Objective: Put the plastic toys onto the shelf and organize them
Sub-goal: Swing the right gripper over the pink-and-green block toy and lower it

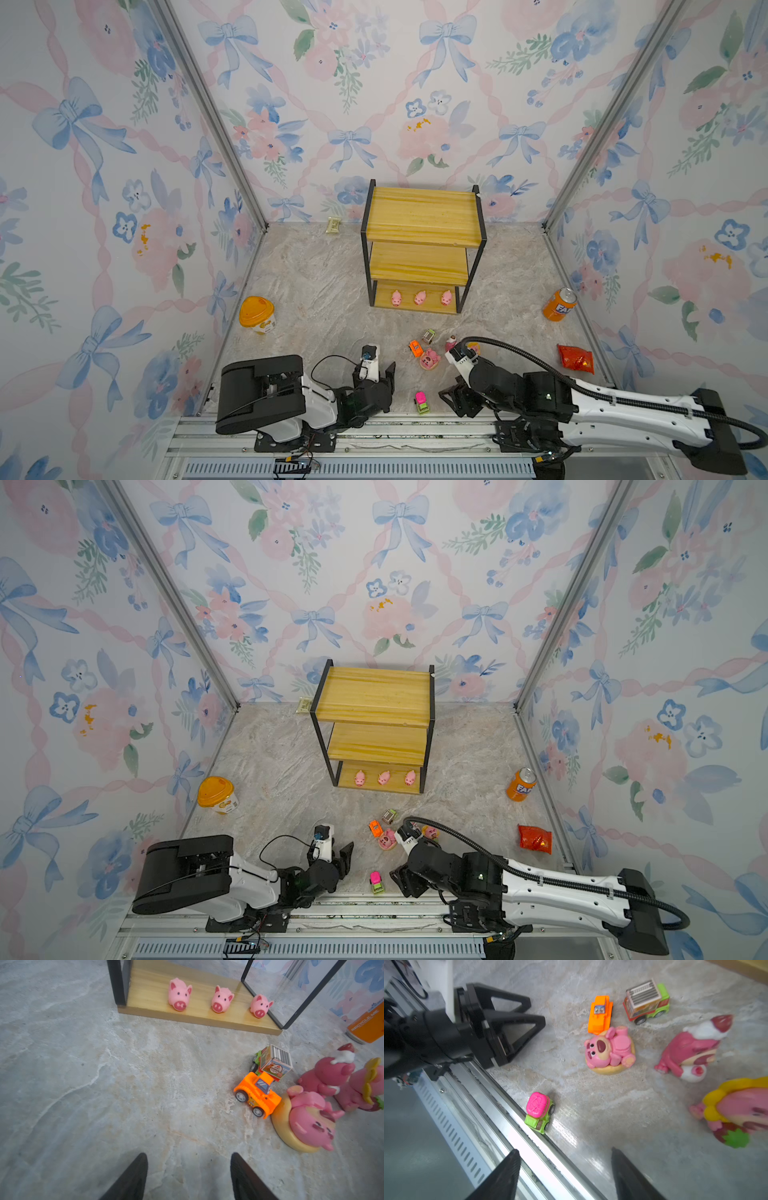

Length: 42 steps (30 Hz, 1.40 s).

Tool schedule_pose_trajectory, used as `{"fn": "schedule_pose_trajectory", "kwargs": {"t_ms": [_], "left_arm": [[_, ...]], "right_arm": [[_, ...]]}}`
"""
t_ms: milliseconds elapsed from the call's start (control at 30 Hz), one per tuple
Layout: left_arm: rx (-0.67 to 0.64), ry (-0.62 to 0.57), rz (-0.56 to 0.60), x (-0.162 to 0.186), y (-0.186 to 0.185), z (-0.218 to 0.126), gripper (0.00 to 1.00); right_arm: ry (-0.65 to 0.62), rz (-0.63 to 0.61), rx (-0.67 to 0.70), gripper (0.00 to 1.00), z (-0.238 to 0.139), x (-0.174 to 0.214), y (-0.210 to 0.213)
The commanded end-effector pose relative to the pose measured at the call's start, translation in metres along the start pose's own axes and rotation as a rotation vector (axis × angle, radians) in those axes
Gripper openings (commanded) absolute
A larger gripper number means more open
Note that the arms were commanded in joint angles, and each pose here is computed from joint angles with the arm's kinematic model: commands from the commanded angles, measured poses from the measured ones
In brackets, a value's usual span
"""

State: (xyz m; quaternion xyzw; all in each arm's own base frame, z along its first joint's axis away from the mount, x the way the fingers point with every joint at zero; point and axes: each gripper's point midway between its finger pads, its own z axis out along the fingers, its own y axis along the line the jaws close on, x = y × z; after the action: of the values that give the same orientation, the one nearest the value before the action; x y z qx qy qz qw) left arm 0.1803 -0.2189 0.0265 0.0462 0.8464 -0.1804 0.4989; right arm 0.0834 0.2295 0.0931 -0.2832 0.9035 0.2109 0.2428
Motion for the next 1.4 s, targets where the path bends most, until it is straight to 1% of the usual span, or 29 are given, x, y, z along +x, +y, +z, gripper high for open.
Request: {"fn": "schedule_pose_trajectory", "kwargs": {"t_ms": [0, 67, 133, 267, 400, 500, 700, 1100, 1367], "left_arm": [[-0.068, 0.083, 0.045, 0.027, 0.029, -0.004, 0.65], [-0.075, 0.082, 0.04, 0.028, 0.032, -0.004, 0.65], [-0.08, 0.083, 0.036, 0.029, 0.036, -0.005, 0.65], [-0.084, 0.076, 0.023, 0.028, 0.04, -0.008, 0.64], [-0.093, 0.06, 0.008, 0.026, 0.046, -0.01, 0.64], [-0.097, 0.05, 0.008, 0.024, 0.047, -0.011, 0.65], [-0.097, 0.063, 0.018, 0.027, 0.047, -0.01, 0.65], [-0.103, 0.068, 0.024, 0.029, 0.049, -0.01, 0.65], [-0.113, 0.075, 0.023, 0.032, 0.05, -0.009, 0.65]], "right_arm": [[-0.017, 0.003, 0.107, 0.7, 0.006, -0.006, 0.007], [-0.005, -0.031, 0.145, 0.68, 0.013, -0.007, 0.016], [0.014, -0.054, 0.15, 0.67, 0.021, -0.008, 0.028], [0.011, -0.05, 0.126, 0.63, 0.033, -0.014, 0.045], [0.028, -0.053, 0.134, 0.62, 0.034, -0.011, 0.045], [0.053, -0.058, 0.115, 0.61, 0.037, -0.007, 0.049], [0.119, -0.065, 0.108, 0.58, 0.049, 0.003, 0.059], [0.179, -0.064, 0.108, 0.57, 0.062, 0.017, 0.063], [0.183, -0.064, 0.116, 0.54, 0.068, 0.019, 0.061]]}}
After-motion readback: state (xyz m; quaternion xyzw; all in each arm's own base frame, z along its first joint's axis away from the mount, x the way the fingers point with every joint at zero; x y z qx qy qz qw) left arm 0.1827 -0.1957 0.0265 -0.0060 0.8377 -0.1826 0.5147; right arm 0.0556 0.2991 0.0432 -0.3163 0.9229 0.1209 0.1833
